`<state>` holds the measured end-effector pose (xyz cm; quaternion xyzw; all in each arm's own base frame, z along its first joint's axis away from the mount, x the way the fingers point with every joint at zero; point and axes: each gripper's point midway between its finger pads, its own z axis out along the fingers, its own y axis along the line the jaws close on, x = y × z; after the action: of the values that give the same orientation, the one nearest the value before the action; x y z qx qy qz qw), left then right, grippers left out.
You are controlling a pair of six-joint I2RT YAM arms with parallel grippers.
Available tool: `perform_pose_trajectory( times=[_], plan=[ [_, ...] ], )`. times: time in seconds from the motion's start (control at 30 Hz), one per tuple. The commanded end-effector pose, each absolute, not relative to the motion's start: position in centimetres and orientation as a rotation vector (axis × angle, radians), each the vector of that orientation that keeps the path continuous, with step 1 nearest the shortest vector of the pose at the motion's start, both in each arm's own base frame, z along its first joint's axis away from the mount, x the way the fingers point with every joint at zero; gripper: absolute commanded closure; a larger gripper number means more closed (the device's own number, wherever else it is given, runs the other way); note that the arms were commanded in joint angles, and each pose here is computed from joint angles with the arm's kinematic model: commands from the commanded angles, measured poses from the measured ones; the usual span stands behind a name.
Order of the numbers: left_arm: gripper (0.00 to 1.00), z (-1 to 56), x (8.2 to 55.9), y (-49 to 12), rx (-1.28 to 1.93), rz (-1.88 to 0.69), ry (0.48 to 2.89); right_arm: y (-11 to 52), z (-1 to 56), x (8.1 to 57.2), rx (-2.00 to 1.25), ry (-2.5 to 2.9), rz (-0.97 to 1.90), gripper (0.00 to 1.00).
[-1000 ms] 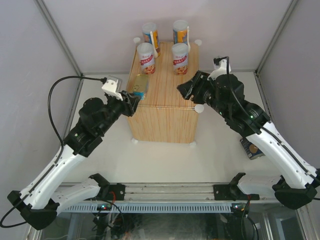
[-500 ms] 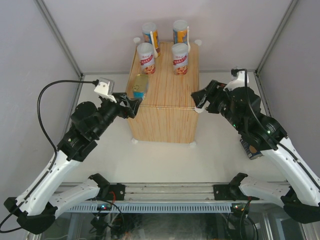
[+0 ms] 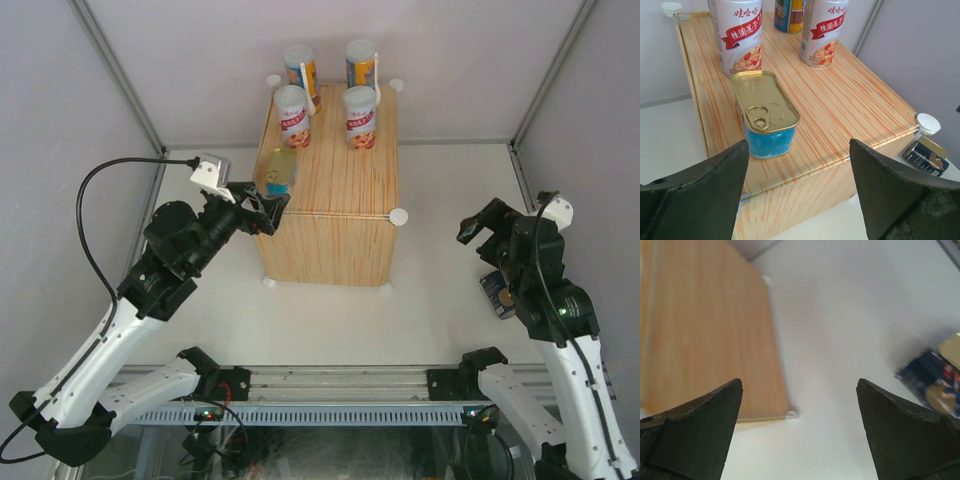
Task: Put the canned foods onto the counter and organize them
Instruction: Adjust the canned food at the center of the board.
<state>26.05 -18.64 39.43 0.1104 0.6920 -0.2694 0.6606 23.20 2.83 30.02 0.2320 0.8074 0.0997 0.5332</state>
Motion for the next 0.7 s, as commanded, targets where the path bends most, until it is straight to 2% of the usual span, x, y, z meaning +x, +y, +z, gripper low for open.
perform_pose_trajectory(
  times=[0.0, 0.27, 0.67],
  plan=[
    [0.14, 40.9, 26.3, -19.4, 0.232, -0.668, 1.499, 0.0, 26.4, 22.1, 0.614, 2.009, 0.144, 0.05],
    [0.13, 40.9, 26.0, -20.0, 0.230, -0.724, 1.473, -3.1, 21.2, 21.1, 0.677, 2.166, -0.074, 0.04],
    [0.12, 41.1, 25.2, -21.0, 0.289, -0.782, 1.429, -4.1, 18.3, 23.4, 0.710, 2.378, -0.167, 0.02]
  ],
)
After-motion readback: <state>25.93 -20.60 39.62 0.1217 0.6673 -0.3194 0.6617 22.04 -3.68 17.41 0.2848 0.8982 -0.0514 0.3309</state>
